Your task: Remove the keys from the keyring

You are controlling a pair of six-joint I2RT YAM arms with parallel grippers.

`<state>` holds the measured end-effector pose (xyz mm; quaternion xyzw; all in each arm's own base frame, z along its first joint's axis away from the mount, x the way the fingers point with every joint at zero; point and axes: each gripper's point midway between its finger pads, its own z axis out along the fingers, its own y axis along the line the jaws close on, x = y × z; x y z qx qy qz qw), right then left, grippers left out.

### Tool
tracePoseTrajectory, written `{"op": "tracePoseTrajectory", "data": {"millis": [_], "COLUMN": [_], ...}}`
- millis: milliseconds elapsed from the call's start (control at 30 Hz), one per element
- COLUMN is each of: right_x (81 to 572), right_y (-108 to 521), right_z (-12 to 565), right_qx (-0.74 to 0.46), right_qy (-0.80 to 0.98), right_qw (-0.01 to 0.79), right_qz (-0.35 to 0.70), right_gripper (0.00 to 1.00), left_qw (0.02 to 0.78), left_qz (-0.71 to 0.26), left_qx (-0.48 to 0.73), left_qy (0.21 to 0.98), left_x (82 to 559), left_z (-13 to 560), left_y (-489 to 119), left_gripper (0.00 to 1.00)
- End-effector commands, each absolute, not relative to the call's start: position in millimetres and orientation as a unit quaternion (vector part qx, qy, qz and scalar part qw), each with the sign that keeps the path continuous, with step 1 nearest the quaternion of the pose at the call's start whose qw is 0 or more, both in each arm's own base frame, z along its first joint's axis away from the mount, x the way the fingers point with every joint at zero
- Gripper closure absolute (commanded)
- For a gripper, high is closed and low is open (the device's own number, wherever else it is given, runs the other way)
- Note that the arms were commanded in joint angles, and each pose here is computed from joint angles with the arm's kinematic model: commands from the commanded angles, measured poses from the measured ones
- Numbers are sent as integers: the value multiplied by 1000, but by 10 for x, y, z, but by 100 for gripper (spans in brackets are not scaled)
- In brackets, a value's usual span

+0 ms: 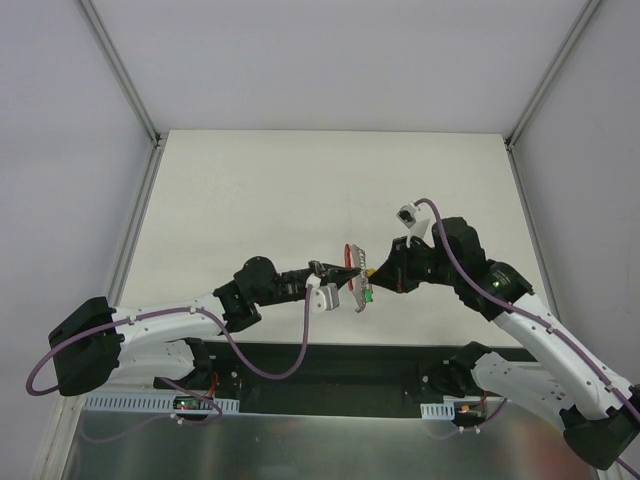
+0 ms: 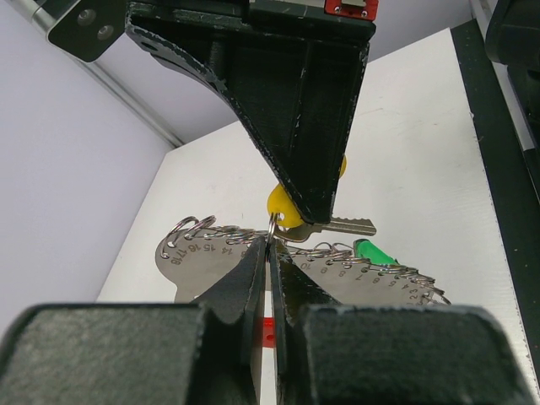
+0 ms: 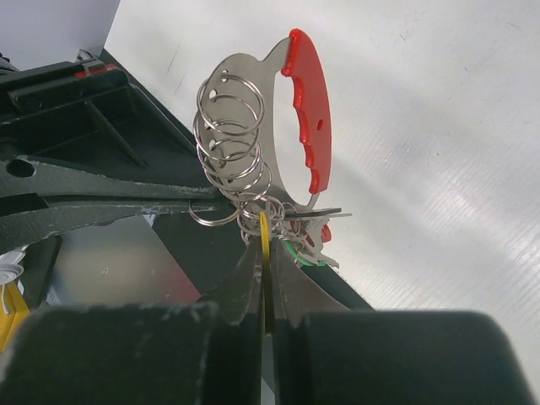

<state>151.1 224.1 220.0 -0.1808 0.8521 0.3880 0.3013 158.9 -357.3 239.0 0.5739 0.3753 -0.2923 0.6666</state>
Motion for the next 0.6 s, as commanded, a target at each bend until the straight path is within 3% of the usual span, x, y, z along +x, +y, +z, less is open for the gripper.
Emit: {"op": "tracePoseTrajectory", "data": {"millis": [0, 567], "right_x": [1488, 1392], "right_y": [2254, 2281], "right_z": [2233, 2420], "right_qx": [-178, -190], "right_qy": [847, 818], "right_qw": [303, 322], "right_qz": [400, 436], "right_gripper": [99, 99], "left_qw": [722, 717], "left_qz": [-275, -264], "left_qx": [538, 527], "left_qy": [338, 371], "left_x": [1633, 1770], "left_z": [2816, 2735], "left_y": [-3538, -3583], "left_gripper": [100, 100]}}
